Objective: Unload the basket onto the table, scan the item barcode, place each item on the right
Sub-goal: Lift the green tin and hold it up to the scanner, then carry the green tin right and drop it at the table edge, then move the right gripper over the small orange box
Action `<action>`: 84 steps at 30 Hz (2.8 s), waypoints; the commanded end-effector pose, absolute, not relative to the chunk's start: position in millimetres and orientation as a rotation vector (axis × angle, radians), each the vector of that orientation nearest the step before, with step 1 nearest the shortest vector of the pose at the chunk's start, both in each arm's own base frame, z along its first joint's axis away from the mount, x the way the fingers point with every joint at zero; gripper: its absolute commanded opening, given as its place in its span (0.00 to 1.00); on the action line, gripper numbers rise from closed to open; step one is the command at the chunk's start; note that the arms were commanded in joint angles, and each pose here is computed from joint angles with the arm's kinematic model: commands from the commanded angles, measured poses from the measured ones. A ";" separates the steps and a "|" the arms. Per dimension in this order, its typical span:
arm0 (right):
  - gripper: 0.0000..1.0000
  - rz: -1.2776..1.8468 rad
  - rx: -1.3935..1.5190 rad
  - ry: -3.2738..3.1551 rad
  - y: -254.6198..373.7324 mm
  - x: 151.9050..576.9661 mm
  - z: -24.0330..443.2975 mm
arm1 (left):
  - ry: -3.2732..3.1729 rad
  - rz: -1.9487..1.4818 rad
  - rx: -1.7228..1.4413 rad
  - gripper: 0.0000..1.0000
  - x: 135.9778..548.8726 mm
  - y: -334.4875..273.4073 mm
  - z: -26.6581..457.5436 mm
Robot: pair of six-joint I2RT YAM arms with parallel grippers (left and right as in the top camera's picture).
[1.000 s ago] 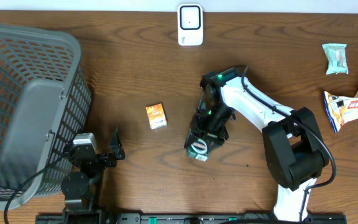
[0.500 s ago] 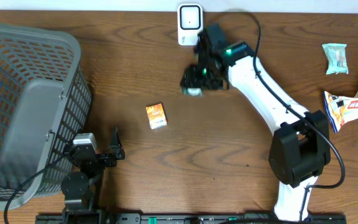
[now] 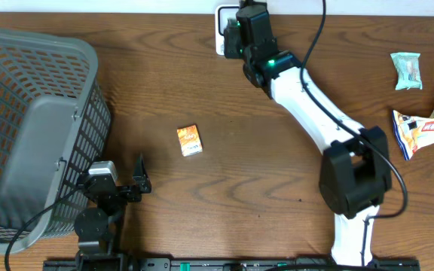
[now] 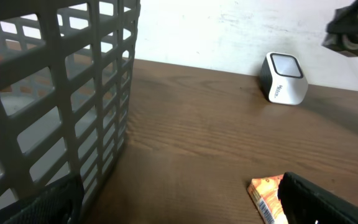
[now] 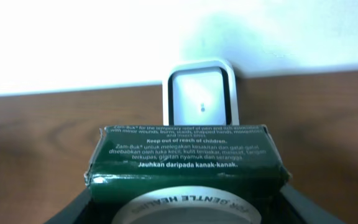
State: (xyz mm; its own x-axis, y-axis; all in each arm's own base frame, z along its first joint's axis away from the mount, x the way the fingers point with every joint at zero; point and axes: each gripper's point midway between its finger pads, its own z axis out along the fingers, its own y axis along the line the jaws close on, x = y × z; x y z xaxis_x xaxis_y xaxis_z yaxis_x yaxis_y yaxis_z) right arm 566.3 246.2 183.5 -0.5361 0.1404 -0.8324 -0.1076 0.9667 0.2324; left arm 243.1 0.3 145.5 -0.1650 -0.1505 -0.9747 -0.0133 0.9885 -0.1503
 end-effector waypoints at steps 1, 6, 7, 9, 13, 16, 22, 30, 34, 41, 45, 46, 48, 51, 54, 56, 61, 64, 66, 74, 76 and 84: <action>0.40 0.220 -0.074 2.038 251.6 586.9 167.2 | 1.776 -0.130 -0.132 0.98 242.4 -0.3 130.1; 0.40 0.231 -0.115 1.822 264.2 614.1 185.3 | 1.776 -0.130 -0.132 0.98 242.4 -0.3 130.1; 0.40 0.231 -0.117 1.796 264.3 617.2 187.0 | 1.776 -0.130 -0.132 0.98 242.4 -0.2 130.1; 0.40 0.230 -0.112 1.750 263.7 623.3 188.0 | 1.776 -0.130 -0.132 0.98 242.4 -0.2 130.1; 0.40 0.241 -0.088 1.692 260.1 632.9 184.0 | 1.776 -0.130 -0.132 0.98 242.4 -0.2 130.1; 0.40 0.241 -0.082 1.684 258.0 635.7 180.7 | 1.776 -0.130 -0.132 0.98 242.4 -0.2 130.1; 0.40 0.230 -0.069 1.697 248.5 639.3 176.4 | 1.776 -0.130 -0.132 0.98 242.4 -0.2 130.1; 0.33 0.076 0.012 1.787 210.2 633.1 190.4 | 1.776 -0.130 -0.132 0.98 242.4 -0.2 130.1; 0.33 -0.104 0.101 1.881 153.6 622.4 201.4 | 1.776 -0.130 -0.132 0.98 242.4 -0.3 130.1; 0.35 -0.475 0.273 2.121 13.0 593.1 165.1 | 1.776 -0.130 -0.132 0.98 242.4 -0.2 130.1; 0.36 -0.539 0.350 2.266 -54.8 576.2 128.9 | 1.776 -0.130 -0.132 0.98 242.4 -0.2 130.1; 0.36 -0.532 0.376 2.299 -71.4 572.1 120.0 | 1.776 -0.130 -0.132 0.98 242.4 -0.2 130.1; 0.39 -0.498 0.418 2.360 -97.5 564.6 102.2 | 1.776 -0.130 -0.132 0.98 242.4 -0.2 130.1; 0.40 -0.455 0.555 2.425 -133.4 546.8 80.2 | 1.776 -0.130 -0.132 0.98 242.4 -0.2 130.1; 0.38 -0.471 0.708 2.431 -174.1 527.8 72.2 | 1.776 -0.130 -0.131 0.98 242.4 -0.3 130.1; 0.43 -0.483 0.746 2.419 -191.0 522.9 72.8 | 1.776 -0.130 -0.132 0.97 242.4 -0.2 130.1; 0.85 -0.497 0.802 2.392 -214.5 514.2 81.0 | 1.776 -0.130 -0.132 0.98 242.4 -0.2 130.1; 0.99 -0.412 0.772 2.380 -202.2 519.6 97.9 | 1.776 -0.130 -0.132 0.98 242.4 -0.2 130.1; 0.99 -0.295 0.726 2.359 -184.8 527.9 118.1 | 1.776 -0.130 -0.132 0.98 242.4 -0.2 130.1; 0.99 0.320 0.508 2.344 -61.6 524.6 203.1 | 1.776 -0.130 -0.132 0.98 242.4 -0.2 130.1; 0.99 0.442 0.433 2.351 -22.5 523.1 213.5 | 1.776 -0.130 -0.132 0.98 242.4 -0.2 130.1; 0.99 0.821 0.166 2.597 144.6 469.2 194.7 | 1.776 -0.130 -0.132 0.98 242.4 -0.2 130.1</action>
